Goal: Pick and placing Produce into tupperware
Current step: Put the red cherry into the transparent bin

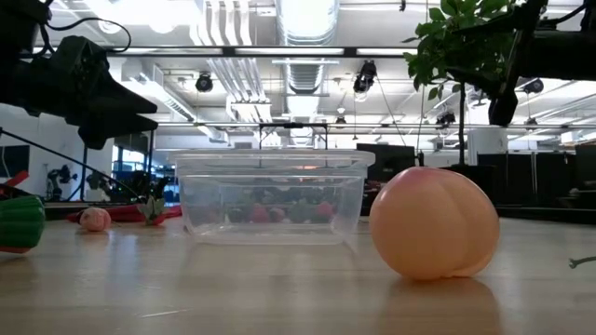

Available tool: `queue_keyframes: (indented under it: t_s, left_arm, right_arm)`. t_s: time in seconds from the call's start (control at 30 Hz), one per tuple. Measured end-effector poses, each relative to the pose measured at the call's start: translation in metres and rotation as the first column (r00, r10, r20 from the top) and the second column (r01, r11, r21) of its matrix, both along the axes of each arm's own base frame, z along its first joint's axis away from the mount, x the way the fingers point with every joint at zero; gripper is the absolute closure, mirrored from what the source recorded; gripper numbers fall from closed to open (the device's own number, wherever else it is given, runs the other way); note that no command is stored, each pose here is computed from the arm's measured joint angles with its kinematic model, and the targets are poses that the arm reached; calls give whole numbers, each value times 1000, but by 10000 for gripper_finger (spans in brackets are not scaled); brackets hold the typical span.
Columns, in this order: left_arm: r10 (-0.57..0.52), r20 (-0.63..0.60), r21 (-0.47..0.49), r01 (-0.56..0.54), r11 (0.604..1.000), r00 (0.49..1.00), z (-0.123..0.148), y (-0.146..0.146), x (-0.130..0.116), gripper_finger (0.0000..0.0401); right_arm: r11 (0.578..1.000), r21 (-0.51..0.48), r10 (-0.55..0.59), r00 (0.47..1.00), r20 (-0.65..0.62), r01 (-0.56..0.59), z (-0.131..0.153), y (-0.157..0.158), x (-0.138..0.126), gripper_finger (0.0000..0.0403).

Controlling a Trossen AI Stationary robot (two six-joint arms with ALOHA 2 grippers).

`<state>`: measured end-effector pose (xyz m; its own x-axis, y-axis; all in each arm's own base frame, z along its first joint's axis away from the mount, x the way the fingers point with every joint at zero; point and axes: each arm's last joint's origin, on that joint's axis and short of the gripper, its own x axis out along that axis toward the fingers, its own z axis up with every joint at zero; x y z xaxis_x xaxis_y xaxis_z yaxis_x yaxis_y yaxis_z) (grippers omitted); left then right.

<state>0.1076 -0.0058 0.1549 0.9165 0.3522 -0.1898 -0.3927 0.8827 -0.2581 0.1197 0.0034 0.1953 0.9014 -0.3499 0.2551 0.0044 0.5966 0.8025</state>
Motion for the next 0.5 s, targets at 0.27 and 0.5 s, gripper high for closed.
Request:
queue_keyframes:
  t_s: [0.27, 0.5]
  left_arm:
    - [0, 0, 0, 0, 1000, 1000, 0, 0, 0, 198]
    - [0, 0, 0, 0, 1000, 1000, 0, 0, 0, 198]
  right_arm:
    - [1000, -7, -2, 1000, -3, 1, 0, 0, 0, 177]
    - [1000, -8, -5, 1000, -4, 5, 0, 0, 0, 177]
